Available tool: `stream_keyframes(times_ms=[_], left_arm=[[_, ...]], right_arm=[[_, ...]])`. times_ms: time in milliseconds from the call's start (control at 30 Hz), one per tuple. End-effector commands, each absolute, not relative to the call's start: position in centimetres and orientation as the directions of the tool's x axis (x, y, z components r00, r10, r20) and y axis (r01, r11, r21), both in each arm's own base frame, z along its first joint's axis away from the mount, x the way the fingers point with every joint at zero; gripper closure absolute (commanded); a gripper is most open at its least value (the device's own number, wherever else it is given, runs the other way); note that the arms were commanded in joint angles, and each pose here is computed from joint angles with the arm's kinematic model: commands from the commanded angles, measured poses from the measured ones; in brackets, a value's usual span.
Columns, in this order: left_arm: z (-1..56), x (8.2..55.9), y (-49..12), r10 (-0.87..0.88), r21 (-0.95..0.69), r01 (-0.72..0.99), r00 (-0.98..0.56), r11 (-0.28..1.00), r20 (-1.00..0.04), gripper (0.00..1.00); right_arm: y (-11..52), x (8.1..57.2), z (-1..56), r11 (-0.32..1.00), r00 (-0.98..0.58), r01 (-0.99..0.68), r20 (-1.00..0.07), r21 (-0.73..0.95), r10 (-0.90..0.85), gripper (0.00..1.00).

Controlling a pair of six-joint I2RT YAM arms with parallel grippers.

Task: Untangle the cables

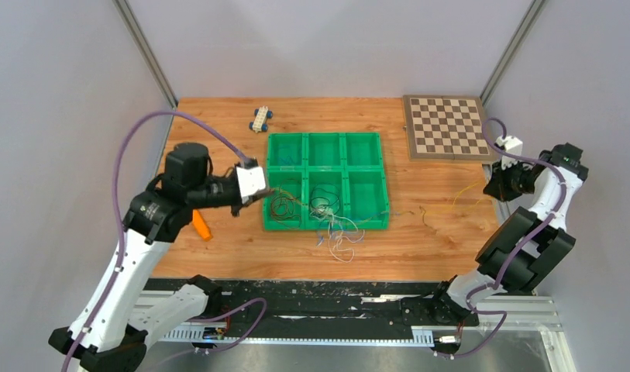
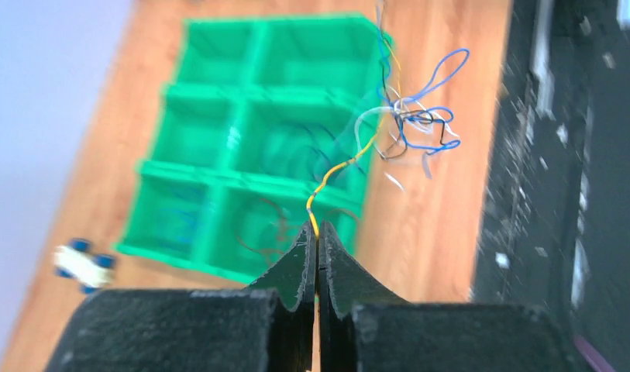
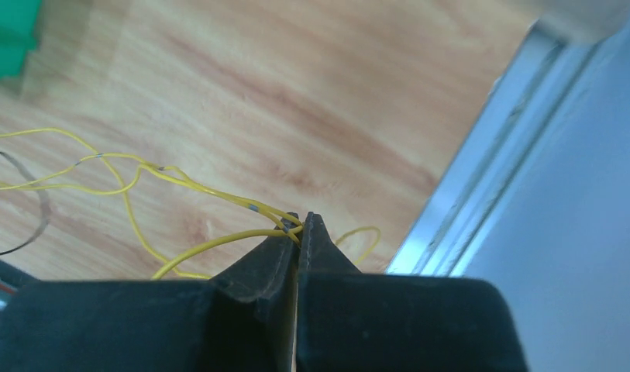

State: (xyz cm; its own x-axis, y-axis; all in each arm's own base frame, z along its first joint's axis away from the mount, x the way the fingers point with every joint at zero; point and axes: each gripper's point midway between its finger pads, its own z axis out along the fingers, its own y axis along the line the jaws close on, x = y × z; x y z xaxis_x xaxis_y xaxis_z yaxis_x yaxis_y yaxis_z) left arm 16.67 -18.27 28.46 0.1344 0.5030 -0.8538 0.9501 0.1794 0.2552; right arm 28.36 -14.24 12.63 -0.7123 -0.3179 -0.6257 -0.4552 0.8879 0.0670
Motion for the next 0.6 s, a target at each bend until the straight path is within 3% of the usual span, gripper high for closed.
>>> stream_keyframes(times_ms=[0,133,267,333,367,433,567], left_arm=[[39.8,18.9,-20.0,0.31,0.355,0.885,0.262,0.3,-0.914,1.0],[45.7,21.0,-19.2,0.29,0.45,0.791,0.354,0.415,-0.889,1.0],[47.2,24.8,-17.1,0.299,0.362,0.732,0.223,0.577,-0.928,1.0],[46.9,23.3,-17.7,0.222,0.24,0.84,0.147,0.487,-0.964,1.0],[46.7,21.2,-18.6,0.206,0.255,0.898,0.19,0.359,-0.96,1.0],[44.3,18.1,-19.7,0.232,0.299,0.928,0.247,0.223,-0.941,1.0],[41.6,13.1,-19.8,0.2,0.344,0.929,0.315,0.134,-0.928,1.0]], right_arm=[[-12.8,31.1,20.1,0.878,-0.559,-0.479,-0.778,0.02,-0.287,1.0],[-12.0,31.9,22.6,0.868,-0.512,-0.495,-0.821,0.043,-0.252,1.0],[-11.5,32.1,23.5,0.858,-0.491,-0.511,-0.835,0.045,-0.249,1.0],[-11.9,31.8,22.8,0.861,-0.509,-0.508,-0.816,0.029,-0.273,1.0],[-12.2,31.5,22.2,0.862,-0.523,-0.506,-0.804,0.026,-0.283,1.0],[-12.4,30.7,21.1,0.854,-0.537,-0.52,-0.784,0.015,-0.313,1.0],[-13.4,27.8,17.4,0.831,-0.578,-0.555,-0.701,-0.037,-0.417,1.0]])
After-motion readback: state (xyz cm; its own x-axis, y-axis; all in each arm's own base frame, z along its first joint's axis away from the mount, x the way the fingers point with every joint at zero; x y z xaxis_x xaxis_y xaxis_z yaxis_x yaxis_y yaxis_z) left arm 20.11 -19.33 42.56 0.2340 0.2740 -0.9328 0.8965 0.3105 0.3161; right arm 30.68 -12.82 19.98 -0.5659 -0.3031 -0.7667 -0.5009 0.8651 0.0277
